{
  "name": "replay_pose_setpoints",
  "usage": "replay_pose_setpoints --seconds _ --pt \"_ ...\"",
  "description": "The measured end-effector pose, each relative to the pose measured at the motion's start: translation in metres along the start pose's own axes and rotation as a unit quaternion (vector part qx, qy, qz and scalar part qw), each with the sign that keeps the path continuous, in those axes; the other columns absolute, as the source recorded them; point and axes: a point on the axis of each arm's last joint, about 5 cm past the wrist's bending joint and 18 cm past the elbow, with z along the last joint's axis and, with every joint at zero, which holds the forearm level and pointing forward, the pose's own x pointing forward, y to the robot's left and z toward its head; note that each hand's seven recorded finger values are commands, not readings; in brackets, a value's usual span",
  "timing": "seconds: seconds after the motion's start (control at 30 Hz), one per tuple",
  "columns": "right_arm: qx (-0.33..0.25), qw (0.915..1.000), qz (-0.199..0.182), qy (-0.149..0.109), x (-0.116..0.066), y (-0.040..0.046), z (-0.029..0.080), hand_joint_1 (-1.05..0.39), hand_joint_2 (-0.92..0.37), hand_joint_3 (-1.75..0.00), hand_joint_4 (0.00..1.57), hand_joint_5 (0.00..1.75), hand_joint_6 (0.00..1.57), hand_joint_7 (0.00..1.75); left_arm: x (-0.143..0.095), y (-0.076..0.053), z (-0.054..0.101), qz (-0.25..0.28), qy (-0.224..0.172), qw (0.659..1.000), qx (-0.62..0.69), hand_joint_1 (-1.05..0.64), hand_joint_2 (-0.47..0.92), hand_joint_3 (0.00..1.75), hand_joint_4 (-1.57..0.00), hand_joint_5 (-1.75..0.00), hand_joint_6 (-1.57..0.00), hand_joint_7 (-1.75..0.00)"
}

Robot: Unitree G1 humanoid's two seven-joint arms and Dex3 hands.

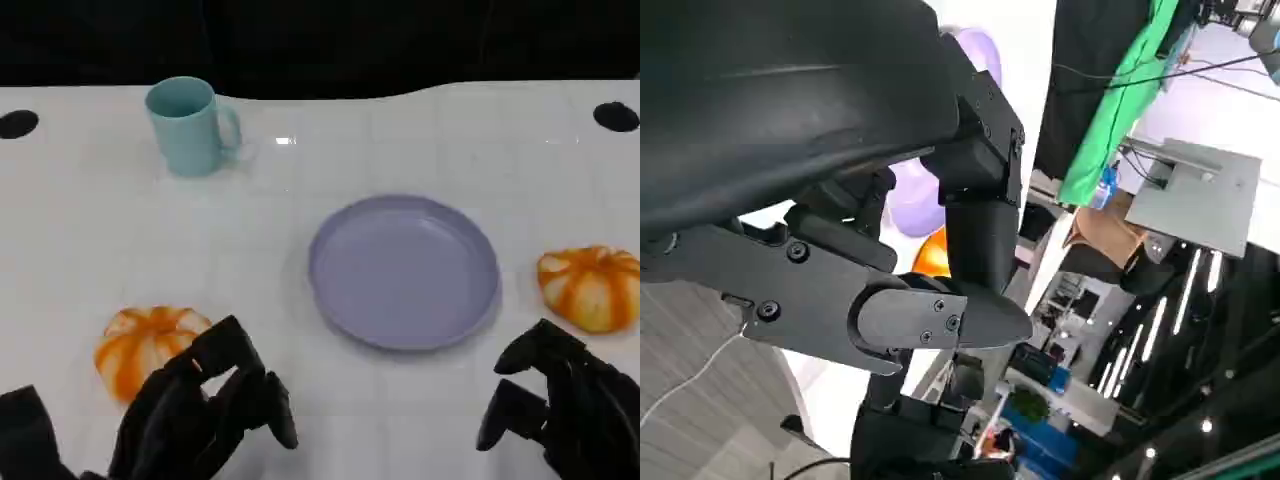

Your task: Grasp the bread from the table and place it into the plate.

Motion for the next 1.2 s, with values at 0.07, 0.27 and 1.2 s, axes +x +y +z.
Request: replay_pose_setpoints --seconds 0.07,0.27,1.2 --pt "0.001 1.0 0.0 0.001 0.0 -0.0003 0.0 -0.52 -0.92 -0.43 0.61 1.75 0.42 1.65 0.0 0.0 0.0 -0.001 0.0 1.0 -0.003 -0.61 0.92 0.3 -0.78 -1.75 -0.58 -1.75" --pt "0.002 1.0 -0.001 0.003 0.001 -0.0009 -0.001 -0.53 -0.92 -0.43 0.61 1.75 0.42 1.65 0.001 0.0 0.0 -0.001 0.001 1.0 -0.003 -0.61 0.92 0.29 -0.78 -1.75 -0.58 -1.75" --pt "0.008 0.9999 -0.003 0.01 0.002 -0.0006 -0.002 -0.52 -0.92 -0.45 0.62 1.75 0.41 1.66 0.002 0.002 0.014 0.003 -0.029 0.99 0.135 -0.61 0.92 0.24 -0.64 -1.14 -0.74 -0.47"
